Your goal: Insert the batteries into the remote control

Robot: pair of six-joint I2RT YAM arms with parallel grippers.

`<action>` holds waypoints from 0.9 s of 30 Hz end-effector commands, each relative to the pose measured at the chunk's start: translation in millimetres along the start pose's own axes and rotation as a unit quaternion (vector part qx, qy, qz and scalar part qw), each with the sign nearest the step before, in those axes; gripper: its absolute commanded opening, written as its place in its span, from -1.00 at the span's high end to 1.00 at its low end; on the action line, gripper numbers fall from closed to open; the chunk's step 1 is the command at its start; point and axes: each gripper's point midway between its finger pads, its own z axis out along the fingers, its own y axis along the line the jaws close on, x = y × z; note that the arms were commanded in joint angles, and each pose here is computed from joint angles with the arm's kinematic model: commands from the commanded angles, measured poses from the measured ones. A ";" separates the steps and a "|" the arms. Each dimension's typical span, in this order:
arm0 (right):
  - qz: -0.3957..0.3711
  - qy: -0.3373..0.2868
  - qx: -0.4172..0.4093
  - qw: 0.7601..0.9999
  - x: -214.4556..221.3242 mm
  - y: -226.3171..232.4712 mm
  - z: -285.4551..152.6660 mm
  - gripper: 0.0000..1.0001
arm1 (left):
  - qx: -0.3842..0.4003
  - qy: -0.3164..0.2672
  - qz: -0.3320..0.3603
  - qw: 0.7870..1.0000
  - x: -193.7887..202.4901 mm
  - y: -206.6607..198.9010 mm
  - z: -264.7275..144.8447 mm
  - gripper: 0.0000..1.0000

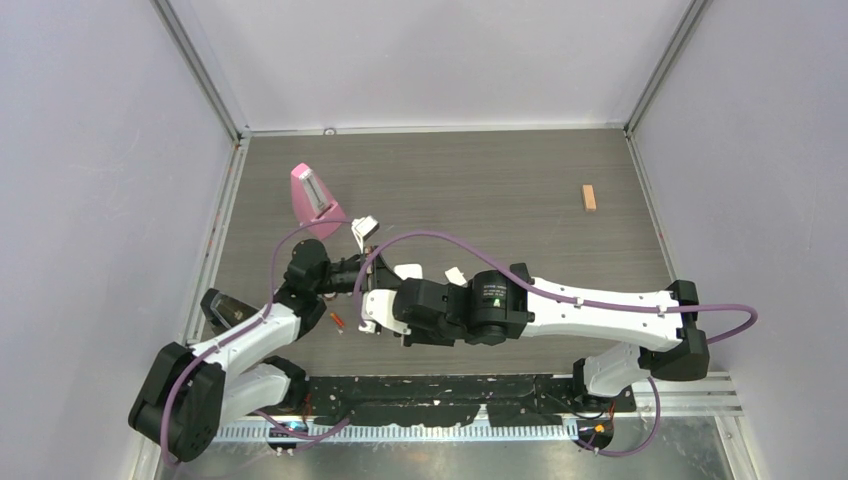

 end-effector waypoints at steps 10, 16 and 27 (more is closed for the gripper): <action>-0.007 -0.030 0.011 0.999 -21.8 -2.9 -2.7 0.89 | 0.026 0.003 0.043 0.999 -3.5 -24.8 2.5 1.00; -0.005 -0.040 0.015 0.999 -25.9 -4.3 -2.5 0.89 | 0.028 0.005 0.045 0.999 -1.7 -26.4 3.4 1.00; 0.008 -0.047 0.016 0.999 -30.4 -3.2 2.4 0.89 | 0.031 0.006 0.044 0.999 -1.6 -29.7 4.3 1.00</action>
